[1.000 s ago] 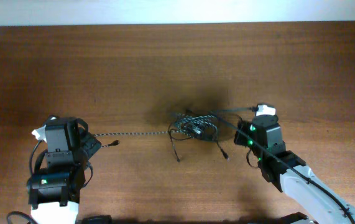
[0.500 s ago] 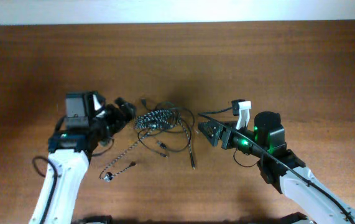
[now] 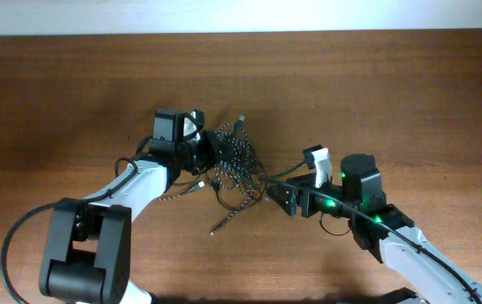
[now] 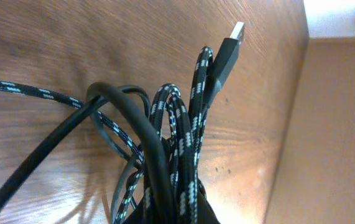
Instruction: Untangle cables
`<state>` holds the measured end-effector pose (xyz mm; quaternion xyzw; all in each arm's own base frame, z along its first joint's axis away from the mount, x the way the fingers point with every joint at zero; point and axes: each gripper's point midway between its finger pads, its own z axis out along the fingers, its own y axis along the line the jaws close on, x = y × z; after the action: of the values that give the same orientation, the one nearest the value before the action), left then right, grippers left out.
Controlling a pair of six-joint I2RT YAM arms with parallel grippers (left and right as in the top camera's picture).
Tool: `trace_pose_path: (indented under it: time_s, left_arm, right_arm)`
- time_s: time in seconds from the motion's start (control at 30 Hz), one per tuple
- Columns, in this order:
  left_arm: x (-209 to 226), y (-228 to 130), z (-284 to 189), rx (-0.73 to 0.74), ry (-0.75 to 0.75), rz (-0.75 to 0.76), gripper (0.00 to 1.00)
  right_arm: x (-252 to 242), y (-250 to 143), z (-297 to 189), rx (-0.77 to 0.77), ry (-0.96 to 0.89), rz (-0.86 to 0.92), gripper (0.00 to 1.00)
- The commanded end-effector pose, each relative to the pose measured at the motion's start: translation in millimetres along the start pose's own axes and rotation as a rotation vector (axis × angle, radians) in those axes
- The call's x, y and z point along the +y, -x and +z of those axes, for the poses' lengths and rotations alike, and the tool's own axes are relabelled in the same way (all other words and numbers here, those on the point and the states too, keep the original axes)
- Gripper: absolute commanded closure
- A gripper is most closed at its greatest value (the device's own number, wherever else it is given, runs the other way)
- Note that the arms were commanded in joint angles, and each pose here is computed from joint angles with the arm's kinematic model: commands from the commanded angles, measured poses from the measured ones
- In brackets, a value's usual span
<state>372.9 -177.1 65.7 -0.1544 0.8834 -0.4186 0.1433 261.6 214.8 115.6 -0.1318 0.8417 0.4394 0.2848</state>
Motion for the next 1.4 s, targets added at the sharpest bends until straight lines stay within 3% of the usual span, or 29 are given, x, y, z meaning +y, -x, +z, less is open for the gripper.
trace_pose_path:
  time_s: [0.0,0.03,0.1,0.13,0.17,0.2,0.33,0.4,0.47,0.53,0.57,0.6,0.63,0.67,0.77,0.87,0.9,1.0,1.03,1.07,1.1,1.13,1.17,1.23,1.37]
  left_arm:
    - [-24,-28,9,0.117,-0.089,0.063,0.96]
    - [-33,-41,15,0.153,-0.104,0.087,0.96]
    - [-44,-61,19,0.215,-0.136,0.111,0.97]
    - [-53,-73,18,0.268,-0.179,0.115,0.99]
    - [-57,-79,16,0.300,-0.206,0.116,0.99]
    - [-59,-81,15,0.314,-0.217,0.116,0.99]
    - [-20,-85,-1,0.358,-0.143,0.130,0.98]
    - [22,-73,-31,0.356,-0.071,0.044,0.99]
    - [63,-66,-52,0.329,0.069,-0.086,0.59]
    - [89,-68,-59,0.322,0.209,-0.084,0.50]
    - [102,-65,-61,0.302,0.286,-0.071,0.13]
    - [107,-63,-62,0.294,0.315,-0.069,0.16]
    - [111,-62,-63,0.287,0.340,-0.063,0.47]
    - [113,-62,-63,0.284,0.353,-0.061,1.00]
    - [120,-61,-66,0.273,0.399,-0.075,1.00]
    - [132,-60,-72,0.250,0.485,-0.130,1.00]
    - [133,-60,-72,0.250,0.486,-0.130,1.00]
    - [133,-59,-71,0.244,0.486,-0.128,1.00]
    - [132,-59,-71,0.245,0.482,-0.129,0.90]
    - [132,-59,-71,0.241,0.484,-0.144,0.67]
    - [128,-60,-69,0.234,0.466,-0.214,0.01]
    - [117,-62,-65,0.252,0.405,-0.217,0.01]
    - [92,-64,-57,0.297,0.243,-0.126,0.01]
    - [29,-68,-51,0.339,-0.162,0.210,0.01]
    - [-21,-103,-43,0.455,-0.373,0.278,0.04]
  right_arm:
    - [21,-4,13,0.001,0.018,-0.164,0.21]
    - [9,-1,19,-0.037,-0.116,-0.187,0.21]
    - [22,-10,26,-0.020,-0.101,-0.219,0.39]
    - [24,-12,28,-0.017,-0.108,-0.228,0.66]
    - [22,-12,28,-0.020,-0.120,-0.227,0.85]
    - [14,-9,26,-0.035,-0.164,-0.224,0.96]
    - [-55,19,-8,-0.210,-0.594,-0.114,0.96]
    - [-73,36,-33,-0.295,-0.652,-0.012,0.96]
    - [-93,42,-52,-0.326,-0.691,0.071,0.96]
    - [-100,40,-56,-0.319,-0.712,0.087,0.96]
    - [-100,40,-56,-0.319,-0.712,0.087,0.96]
    - [-100,40,-56,-0.319,-0.712,0.087,0.96]
    - [-100,40,-56,-0.319,-0.712,0.087,0.96]
    - [-99,41,-56,-0.326,-0.709,0.085,0.96]
    - [-88,64,-77,-0.432,-0.689,0.077,0.96]
    - [-79,88,-133,-0.601,-0.706,0.095,0.96]
    - [-70,88,-134,-0.598,-0.668,0.087,0.96]
    - [-51,61,-95,-0.403,-0.464,0.101,0.96]
    - [-25,48,-70,-0.285,-0.271,0.096,0.96]
    - [3,35,-54,-0.182,-0.078,0.082,0.96]
    - [46,18,-39,-0.050,0.180,0.032,0.96]
    - [78,6,-32,0.023,0.351,-0.042,0.96]
    - [99,0,-21,0.048,0.444,-0.126,0.96]
    - [123,1,-12,0.021,0.533,-0.247,0.96]
    - [121,20,-7,-0.080,0.465,-0.262,0.95]
